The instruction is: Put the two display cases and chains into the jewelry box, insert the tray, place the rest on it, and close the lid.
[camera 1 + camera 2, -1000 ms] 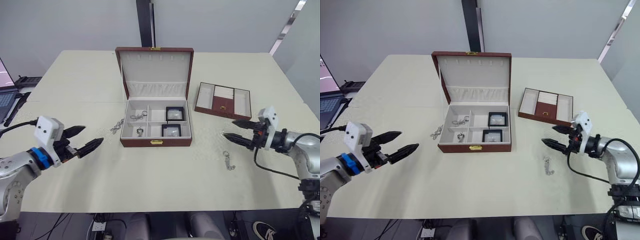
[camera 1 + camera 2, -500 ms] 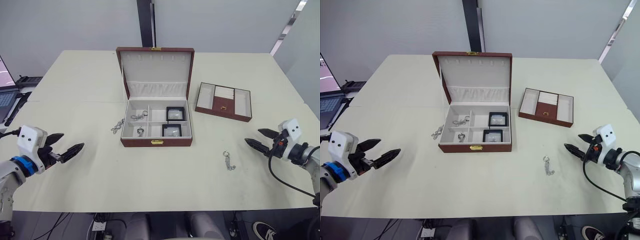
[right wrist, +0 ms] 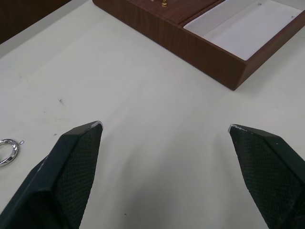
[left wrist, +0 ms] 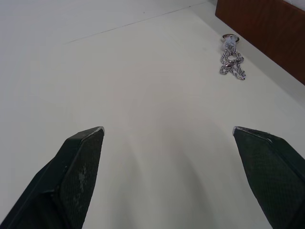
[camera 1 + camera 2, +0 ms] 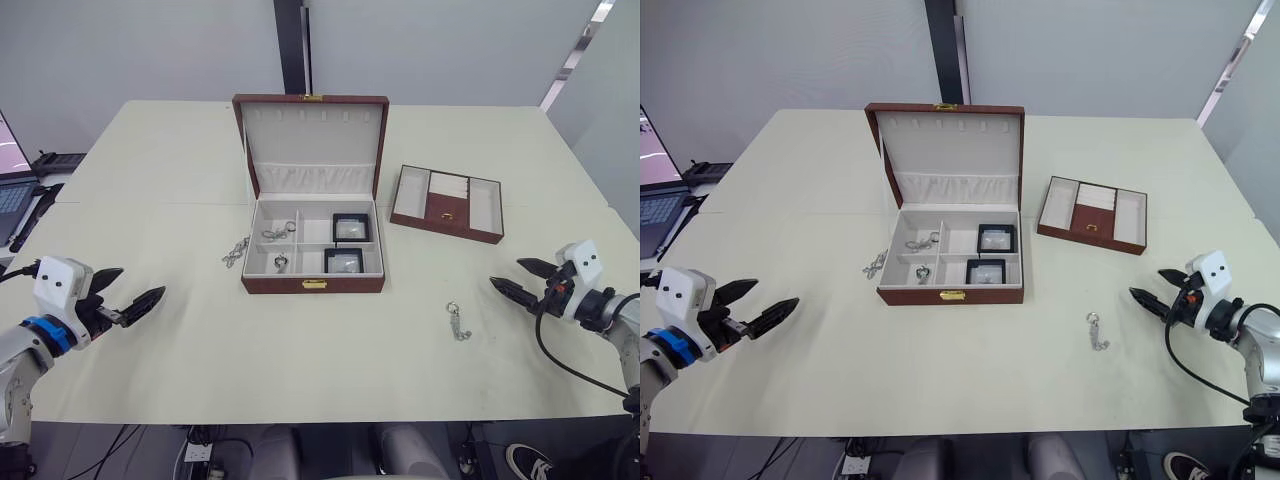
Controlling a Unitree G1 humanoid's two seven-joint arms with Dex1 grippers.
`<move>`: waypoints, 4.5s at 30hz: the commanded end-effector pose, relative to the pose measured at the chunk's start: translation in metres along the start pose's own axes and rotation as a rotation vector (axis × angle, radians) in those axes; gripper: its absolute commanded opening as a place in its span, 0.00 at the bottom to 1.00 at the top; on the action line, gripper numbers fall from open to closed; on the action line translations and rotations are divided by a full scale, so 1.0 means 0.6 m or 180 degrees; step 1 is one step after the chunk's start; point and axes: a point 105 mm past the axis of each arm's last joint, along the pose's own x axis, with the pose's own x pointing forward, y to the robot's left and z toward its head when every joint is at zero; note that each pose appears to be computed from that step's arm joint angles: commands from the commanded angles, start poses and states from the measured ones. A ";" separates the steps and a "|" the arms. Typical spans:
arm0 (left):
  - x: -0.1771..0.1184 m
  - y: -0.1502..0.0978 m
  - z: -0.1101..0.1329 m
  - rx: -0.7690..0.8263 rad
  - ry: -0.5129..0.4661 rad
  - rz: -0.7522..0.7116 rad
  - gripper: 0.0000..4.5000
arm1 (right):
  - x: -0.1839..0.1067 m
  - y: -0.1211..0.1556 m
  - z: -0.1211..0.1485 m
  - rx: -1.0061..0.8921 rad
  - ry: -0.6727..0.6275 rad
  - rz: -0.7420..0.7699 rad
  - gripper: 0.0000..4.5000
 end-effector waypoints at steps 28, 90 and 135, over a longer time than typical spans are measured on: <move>0.126 -0.344 0.209 0.0654 -0.1175 -0.2507 1.00 | 0.082 -0.026 0.149 -0.1369 0.0854 0.1119 1.00; 0.140 -0.365 0.201 0.0603 -0.1509 -0.2162 1.00 | 0.052 -0.029 0.174 -0.1546 0.1084 0.1408 0.00; 0.002 -0.261 0.099 0.0056 -0.1146 -0.0508 1.00 | 0.123 0.295 0.255 -0.2332 0.0732 0.2374 0.00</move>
